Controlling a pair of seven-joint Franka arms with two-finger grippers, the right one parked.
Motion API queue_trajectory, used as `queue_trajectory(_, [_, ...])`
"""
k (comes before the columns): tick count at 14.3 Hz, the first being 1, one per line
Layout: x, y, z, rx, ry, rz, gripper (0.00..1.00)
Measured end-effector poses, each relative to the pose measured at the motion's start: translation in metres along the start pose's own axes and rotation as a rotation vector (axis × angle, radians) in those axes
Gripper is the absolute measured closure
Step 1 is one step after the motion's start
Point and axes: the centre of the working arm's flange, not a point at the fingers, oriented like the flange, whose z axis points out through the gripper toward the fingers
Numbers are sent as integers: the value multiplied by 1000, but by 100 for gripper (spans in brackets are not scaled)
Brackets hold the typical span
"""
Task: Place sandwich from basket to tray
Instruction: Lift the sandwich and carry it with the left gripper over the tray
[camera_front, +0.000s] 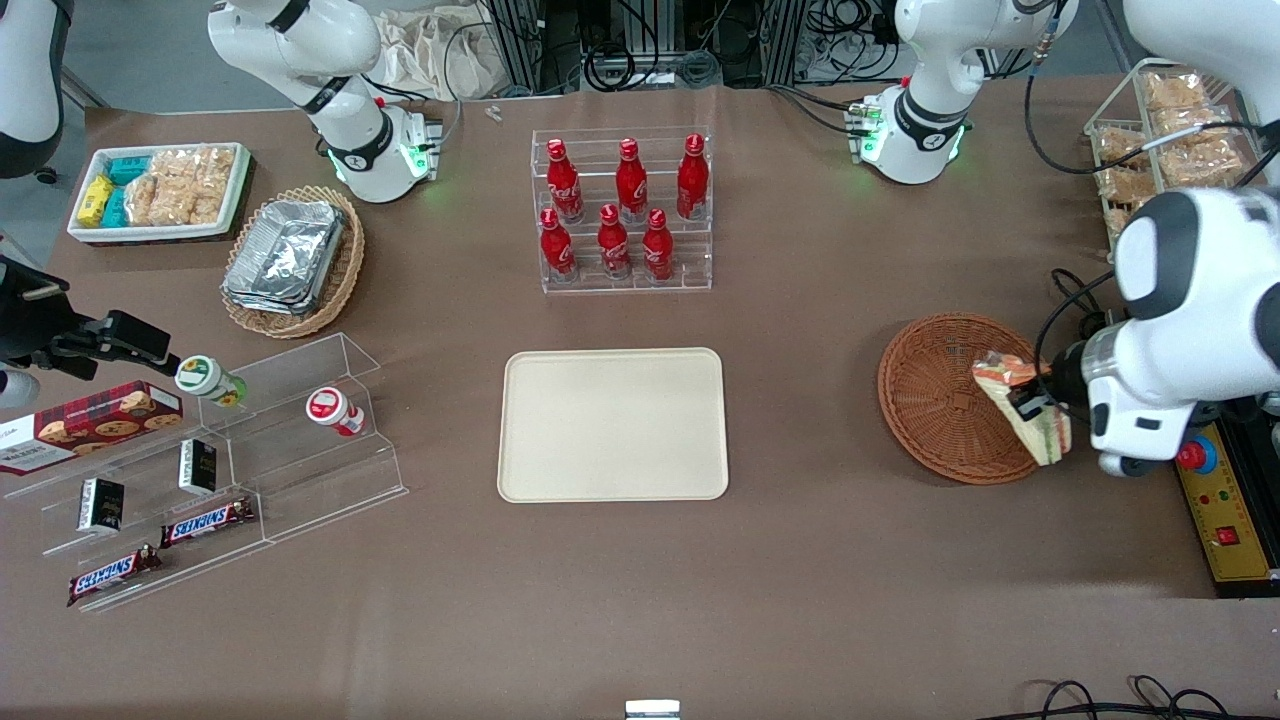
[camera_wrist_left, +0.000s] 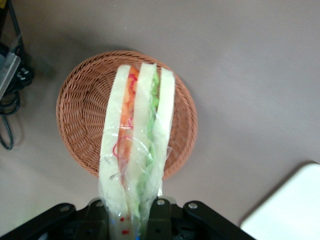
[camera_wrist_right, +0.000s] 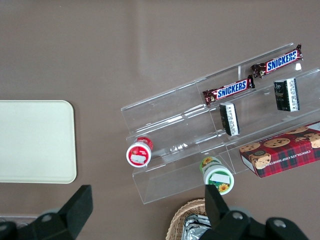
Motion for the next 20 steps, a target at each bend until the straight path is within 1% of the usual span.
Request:
queue_trajectory(2, [-27, 29, -30, -36, 9, 41, 80])
queue_trajectory(3, [-43, 47, -34, -57, -1, 78, 80])
queue_trajectory(4, [-61, 68, -32, -80, -16, 121, 80])
queue_trajectory(5, [-78, 91, -28, -100, -17, 165, 80])
queue_trajectory(6, [-95, 115, -20, -120, -10, 212, 80])
queue_trajectory(7, [-112, 141, -6, -129, -8, 259, 80])
queue_trajectory(8, [-129, 168, 13, -127, -1, 306, 80])
queue_trajectory(10, [-164, 222, 66, -105, 31, 403, 80])
queue_trajectory(11, [-181, 246, 99, -94, 37, 440, 80])
queue_trajectory(13, [-201, 278, 164, -78, 15, 478, 80])
queue_trajectory(15, [-203, 292, 211, -80, -1, 492, 80])
queue_trajectory(17, [-203, 295, 237, -62, -19, 502, 80])
queue_trajectory(20, [-209, 300, 265, -38, -18, 527, 80])
